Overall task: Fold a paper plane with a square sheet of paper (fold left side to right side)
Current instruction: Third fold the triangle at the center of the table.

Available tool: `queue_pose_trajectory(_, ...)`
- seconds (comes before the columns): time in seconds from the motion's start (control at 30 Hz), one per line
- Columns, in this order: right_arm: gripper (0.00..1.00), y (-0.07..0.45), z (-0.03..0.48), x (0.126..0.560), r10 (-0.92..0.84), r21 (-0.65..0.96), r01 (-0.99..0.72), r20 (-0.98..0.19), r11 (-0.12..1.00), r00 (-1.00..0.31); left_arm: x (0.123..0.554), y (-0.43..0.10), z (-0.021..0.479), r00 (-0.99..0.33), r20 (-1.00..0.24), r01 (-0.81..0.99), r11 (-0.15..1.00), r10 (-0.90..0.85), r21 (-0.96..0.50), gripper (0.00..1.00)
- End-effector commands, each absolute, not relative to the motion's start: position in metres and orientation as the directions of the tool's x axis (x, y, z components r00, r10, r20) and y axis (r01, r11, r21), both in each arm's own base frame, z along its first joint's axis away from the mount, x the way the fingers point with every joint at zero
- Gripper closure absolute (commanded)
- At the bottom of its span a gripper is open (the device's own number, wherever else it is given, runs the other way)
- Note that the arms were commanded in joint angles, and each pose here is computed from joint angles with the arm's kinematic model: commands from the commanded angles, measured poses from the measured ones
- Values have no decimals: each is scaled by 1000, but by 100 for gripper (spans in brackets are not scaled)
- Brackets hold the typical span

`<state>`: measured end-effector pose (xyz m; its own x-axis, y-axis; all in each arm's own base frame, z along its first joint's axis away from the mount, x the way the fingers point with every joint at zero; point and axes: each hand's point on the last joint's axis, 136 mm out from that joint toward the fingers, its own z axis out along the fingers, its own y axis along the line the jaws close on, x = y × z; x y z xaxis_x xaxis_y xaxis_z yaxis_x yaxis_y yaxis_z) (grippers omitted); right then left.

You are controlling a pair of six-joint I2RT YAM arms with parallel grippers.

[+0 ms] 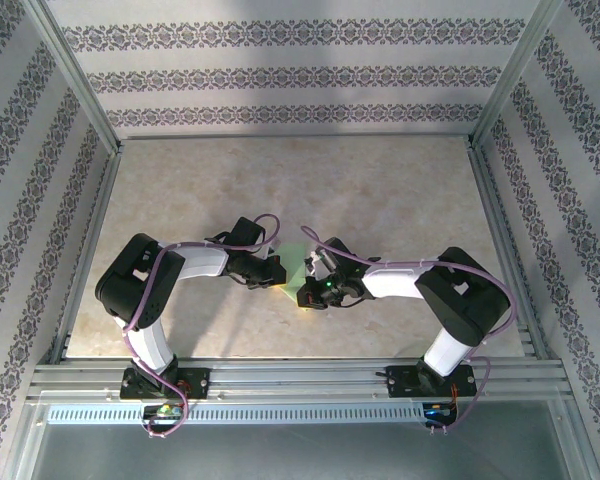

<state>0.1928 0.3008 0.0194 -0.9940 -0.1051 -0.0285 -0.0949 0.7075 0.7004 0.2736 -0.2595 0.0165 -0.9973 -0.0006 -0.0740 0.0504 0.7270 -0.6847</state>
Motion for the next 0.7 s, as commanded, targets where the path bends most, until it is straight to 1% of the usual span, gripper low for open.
queue_pose_trajectory(0.0,100,296,7,186,-106,674,-79,-2,734,-994,257,-241,-17,-1000,-10,8,812,3,-583,98)
queue_pose_trajectory(0.2,100,294,6,187,-98,663,-77,-5,745,-995,257,-241,-16,-1000,-12,11,813,5,-582,98)
queue_pose_trajectory(0.67,100,273,-7,163,-128,598,-63,67,799,-989,259,-239,-17,-1000,-16,14,823,6,-569,98)
